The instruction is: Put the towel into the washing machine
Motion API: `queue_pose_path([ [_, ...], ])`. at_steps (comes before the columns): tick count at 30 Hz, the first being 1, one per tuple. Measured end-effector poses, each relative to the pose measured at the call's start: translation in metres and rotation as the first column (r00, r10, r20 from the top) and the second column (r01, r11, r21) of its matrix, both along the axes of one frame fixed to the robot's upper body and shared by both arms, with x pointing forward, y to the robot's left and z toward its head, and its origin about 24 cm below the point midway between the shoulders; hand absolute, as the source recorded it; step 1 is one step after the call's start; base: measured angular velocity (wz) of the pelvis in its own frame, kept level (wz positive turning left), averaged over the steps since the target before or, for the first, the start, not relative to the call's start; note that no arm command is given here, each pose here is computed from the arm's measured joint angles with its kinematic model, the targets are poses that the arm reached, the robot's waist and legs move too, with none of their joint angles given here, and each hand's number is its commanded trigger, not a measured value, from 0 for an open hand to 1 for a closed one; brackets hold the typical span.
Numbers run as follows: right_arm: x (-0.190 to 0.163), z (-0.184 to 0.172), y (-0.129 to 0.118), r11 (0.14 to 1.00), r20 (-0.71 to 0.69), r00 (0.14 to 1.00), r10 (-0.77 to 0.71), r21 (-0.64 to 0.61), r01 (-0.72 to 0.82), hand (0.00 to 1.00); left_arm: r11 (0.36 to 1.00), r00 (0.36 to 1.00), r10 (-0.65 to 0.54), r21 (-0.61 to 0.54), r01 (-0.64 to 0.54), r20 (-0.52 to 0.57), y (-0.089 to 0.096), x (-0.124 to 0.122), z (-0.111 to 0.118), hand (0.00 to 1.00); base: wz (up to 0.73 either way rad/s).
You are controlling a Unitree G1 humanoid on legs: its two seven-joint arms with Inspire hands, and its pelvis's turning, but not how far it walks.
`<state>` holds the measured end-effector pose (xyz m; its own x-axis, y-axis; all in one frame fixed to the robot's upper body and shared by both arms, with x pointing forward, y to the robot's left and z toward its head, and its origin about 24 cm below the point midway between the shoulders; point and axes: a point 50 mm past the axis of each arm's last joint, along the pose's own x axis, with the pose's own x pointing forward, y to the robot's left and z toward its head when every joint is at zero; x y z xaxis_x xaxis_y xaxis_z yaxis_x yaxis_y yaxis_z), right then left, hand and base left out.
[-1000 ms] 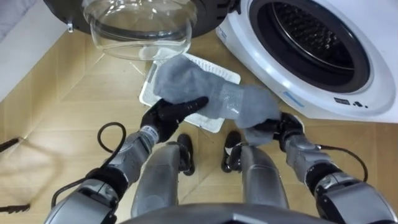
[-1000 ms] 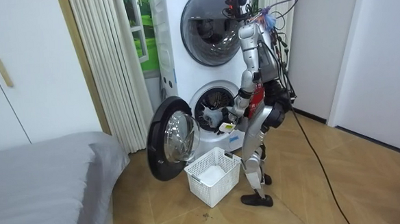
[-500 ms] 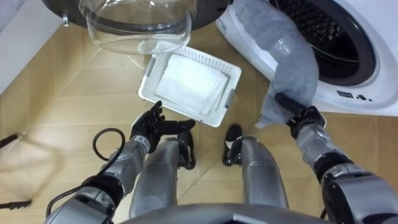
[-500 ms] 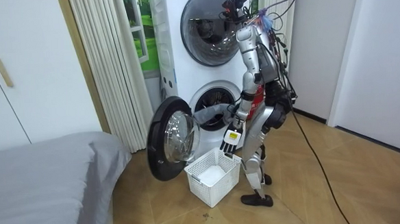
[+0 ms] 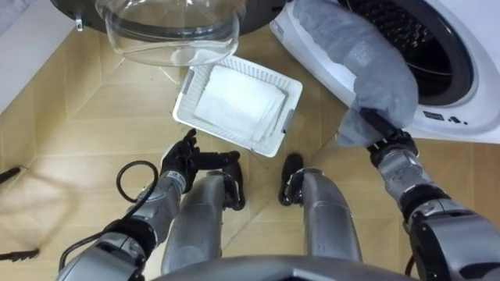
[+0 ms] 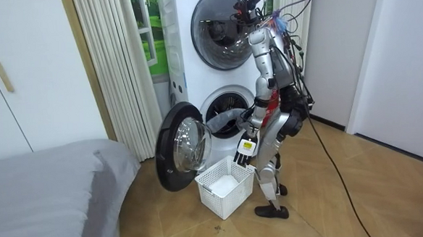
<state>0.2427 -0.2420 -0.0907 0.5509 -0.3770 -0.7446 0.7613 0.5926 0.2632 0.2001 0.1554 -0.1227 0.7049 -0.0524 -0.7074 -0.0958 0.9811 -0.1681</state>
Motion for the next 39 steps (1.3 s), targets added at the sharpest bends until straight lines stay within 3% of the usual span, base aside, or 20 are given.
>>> queue_pose_path([
  [9, -0.001, 0.0, -0.002, 0.993, -0.002, 0.995, -0.096, 0.063, 0.096, 1.0, 1.0, 1.0, 0.027, -0.007, -0.027, -0.003, 0.003, 0.0, 0.0, 0.0, 0.0],
  [17, 0.011, 0.012, -0.008, 0.919, 0.0, 0.939, -0.344, 0.208, 0.336, 1.0, 0.999, 0.999, 0.046, -0.005, -0.046, -0.006, 0.005, 0.002, 0.001, 0.0, -0.01],
  [31, 0.017, 0.015, 0.002, 0.819, -0.056, 0.877, -0.477, 0.334, 0.467, 1.0, 0.997, 0.997, 0.073, 0.007, -0.073, 0.007, 0.003, 0.008, 0.004, 0.0, 0.01],
  [39, 0.017, 0.014, 0.002, 0.824, -0.041, 0.877, -0.479, 0.325, 0.465, 1.0, 0.997, 0.997, 0.072, 0.008, -0.072, 0.014, 0.002, 0.011, 0.006, 0.0, 0.03],
])
